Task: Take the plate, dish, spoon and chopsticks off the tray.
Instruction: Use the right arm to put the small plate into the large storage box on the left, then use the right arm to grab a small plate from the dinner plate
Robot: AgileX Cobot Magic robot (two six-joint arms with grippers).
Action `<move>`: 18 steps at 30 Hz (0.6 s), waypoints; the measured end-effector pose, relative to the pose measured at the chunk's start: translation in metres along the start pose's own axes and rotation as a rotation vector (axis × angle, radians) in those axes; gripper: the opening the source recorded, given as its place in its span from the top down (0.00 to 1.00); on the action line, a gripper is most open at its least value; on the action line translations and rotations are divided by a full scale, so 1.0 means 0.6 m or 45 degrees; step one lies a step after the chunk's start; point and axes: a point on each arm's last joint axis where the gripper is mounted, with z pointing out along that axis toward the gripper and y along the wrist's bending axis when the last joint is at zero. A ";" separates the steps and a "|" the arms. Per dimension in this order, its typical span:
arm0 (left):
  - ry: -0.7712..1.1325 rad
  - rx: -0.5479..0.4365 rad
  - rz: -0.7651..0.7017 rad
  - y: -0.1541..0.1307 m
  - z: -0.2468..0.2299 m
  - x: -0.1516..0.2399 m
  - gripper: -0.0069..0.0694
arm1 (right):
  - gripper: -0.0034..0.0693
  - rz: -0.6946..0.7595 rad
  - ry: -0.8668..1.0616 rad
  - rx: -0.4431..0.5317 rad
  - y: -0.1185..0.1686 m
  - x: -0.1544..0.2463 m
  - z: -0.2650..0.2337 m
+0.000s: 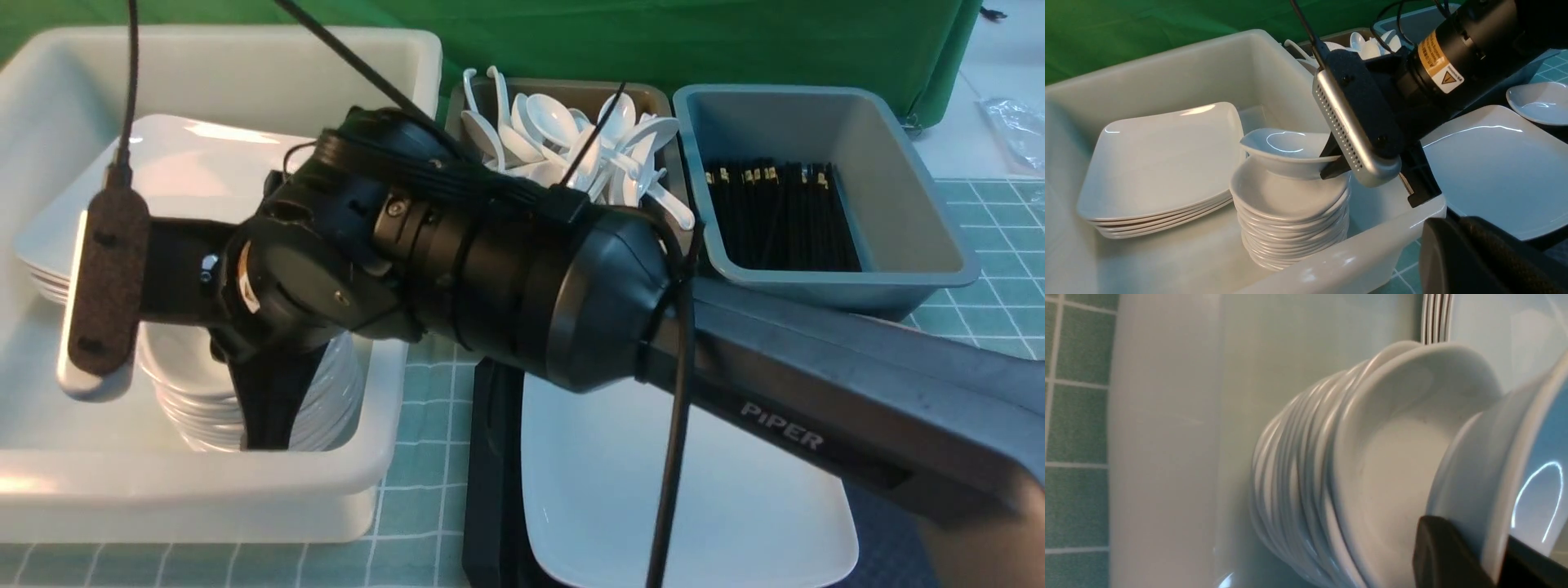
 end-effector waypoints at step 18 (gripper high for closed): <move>-0.055 0.257 0.104 -0.029 0.019 -0.023 0.89 | 0.42 0.247 0.371 -0.018 -0.047 0.058 -0.201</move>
